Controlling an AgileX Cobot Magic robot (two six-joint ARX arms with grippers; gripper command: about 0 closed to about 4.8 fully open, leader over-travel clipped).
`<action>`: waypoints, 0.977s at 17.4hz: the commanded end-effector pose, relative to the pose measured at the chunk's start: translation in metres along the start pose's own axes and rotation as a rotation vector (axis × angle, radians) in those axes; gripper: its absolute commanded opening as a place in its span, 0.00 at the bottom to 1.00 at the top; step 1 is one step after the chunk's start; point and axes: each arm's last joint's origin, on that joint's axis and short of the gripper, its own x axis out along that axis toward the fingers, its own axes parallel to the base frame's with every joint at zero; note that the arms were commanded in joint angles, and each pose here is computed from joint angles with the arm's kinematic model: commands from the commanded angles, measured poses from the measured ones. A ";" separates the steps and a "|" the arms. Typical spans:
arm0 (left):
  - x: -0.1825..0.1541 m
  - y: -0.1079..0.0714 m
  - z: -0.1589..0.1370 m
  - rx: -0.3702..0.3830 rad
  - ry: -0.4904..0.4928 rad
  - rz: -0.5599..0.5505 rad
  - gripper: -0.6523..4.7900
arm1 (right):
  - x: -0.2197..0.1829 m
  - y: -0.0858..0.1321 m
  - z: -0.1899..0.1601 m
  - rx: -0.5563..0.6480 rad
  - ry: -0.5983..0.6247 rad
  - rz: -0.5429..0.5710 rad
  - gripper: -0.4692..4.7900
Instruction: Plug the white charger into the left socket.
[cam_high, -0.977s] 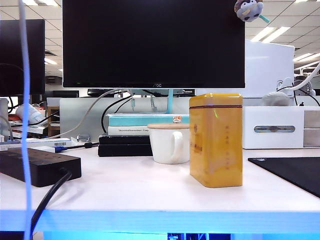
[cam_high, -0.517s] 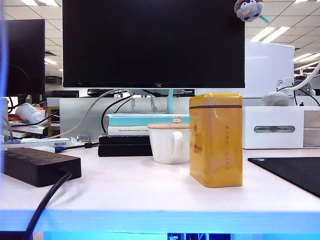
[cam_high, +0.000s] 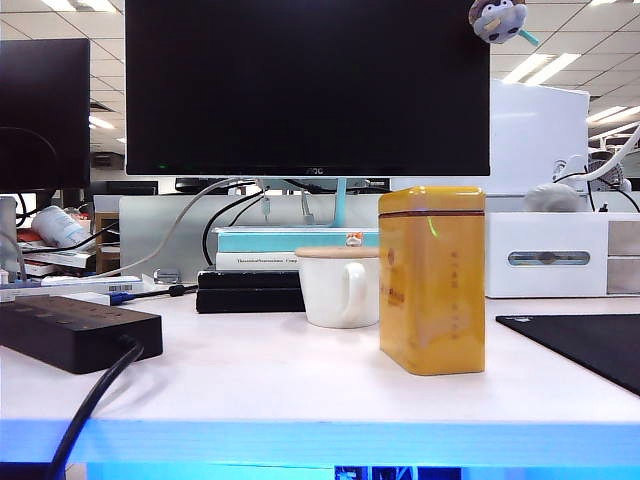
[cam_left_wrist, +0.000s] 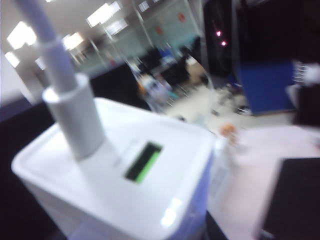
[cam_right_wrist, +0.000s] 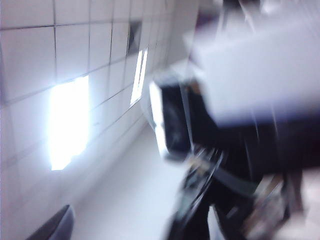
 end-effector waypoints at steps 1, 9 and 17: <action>-0.001 -0.004 -0.007 -0.095 0.063 -0.059 0.39 | 0.000 0.006 0.000 -0.269 -0.056 0.023 0.75; -0.003 -0.013 -0.018 -0.288 0.140 -0.186 0.39 | 0.001 -0.011 0.004 -0.731 -0.042 -0.084 0.75; -0.003 -0.016 -0.015 -0.428 0.099 -0.312 0.39 | -0.006 -0.049 0.004 -1.206 0.072 -0.443 0.80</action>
